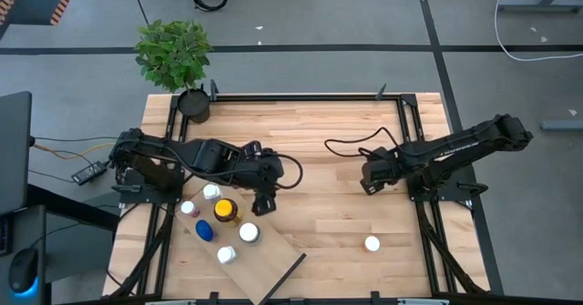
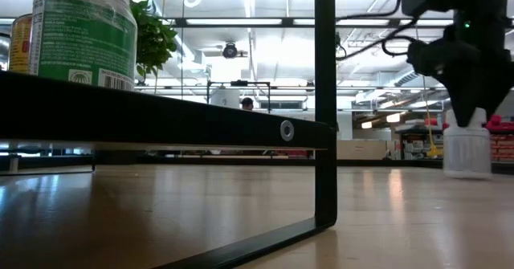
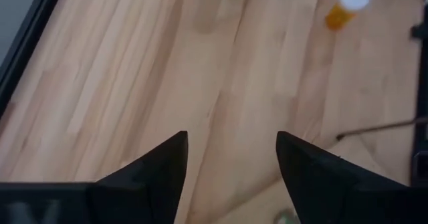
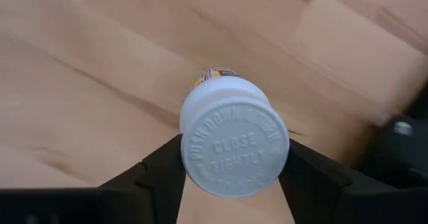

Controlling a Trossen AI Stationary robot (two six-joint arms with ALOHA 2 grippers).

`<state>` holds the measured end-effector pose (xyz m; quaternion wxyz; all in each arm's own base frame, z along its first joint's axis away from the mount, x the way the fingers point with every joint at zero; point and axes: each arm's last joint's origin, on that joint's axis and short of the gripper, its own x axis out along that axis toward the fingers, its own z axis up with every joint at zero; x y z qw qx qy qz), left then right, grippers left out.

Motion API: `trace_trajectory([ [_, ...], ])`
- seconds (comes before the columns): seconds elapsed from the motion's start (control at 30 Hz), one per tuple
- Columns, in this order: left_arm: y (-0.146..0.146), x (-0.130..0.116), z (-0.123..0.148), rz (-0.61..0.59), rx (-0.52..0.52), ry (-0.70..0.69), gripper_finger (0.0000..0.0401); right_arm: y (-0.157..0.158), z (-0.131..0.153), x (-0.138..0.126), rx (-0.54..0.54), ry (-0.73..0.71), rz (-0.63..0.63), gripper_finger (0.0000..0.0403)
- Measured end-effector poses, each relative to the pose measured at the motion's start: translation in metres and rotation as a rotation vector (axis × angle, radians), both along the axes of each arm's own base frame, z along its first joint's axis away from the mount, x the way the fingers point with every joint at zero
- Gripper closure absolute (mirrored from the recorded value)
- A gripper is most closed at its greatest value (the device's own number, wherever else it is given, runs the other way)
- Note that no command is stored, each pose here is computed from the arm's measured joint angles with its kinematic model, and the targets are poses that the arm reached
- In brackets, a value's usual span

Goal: Pick and place medicine bottles onto shelf by color
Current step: Move the white pill bottle to the middle of the table

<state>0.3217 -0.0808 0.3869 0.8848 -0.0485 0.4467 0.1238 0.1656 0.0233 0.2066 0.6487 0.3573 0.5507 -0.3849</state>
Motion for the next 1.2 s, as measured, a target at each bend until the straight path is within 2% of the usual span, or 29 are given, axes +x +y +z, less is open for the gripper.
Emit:
trace_trajectory([
  [0.13, -0.004, 0.005, 0.004, -0.003, -0.023, -0.074, 0.0178, 0.002, 0.008, 0.01, 0.007, -0.093, 0.04, 0.0195],
  [0.27, -0.004, 0.006, 0.005, 0.013, -0.039, -0.091, 0.0187, 0.003, 0.017, 0.02, 0.01, -0.184, 0.087, 0.0196],
  [0.5, -0.006, 0.006, 0.004, 0.042, -0.053, -0.097, 0.0195, 0.009, 0.02, 0.046, -0.006, -0.207, 0.218, 0.0196],
  [0.77, -0.005, 0.006, 0.004, 0.063, -0.059, -0.097, 0.0204, 0.028, 0.014, 0.117, -0.01, -0.159, 0.408, 0.0195],
  [0.93, -0.001, -0.007, 0.0, 0.052, -0.014, 0.024, 0.0204, 0.036, 0.028, 0.166, -0.061, -0.167, 0.501, 0.0195],
  [1.07, 0.004, -0.024, 0.014, -0.003, 0.021, 0.007, 0.0203, 0.04, 0.026, 0.194, -0.077, -0.141, 0.53, 0.0194],
  [1.2, 0.01, -0.043, 0.033, -0.055, 0.044, -0.048, 0.0208, 0.043, 0.013, 0.209, -0.05, -0.107, 0.513, 0.0194],
])
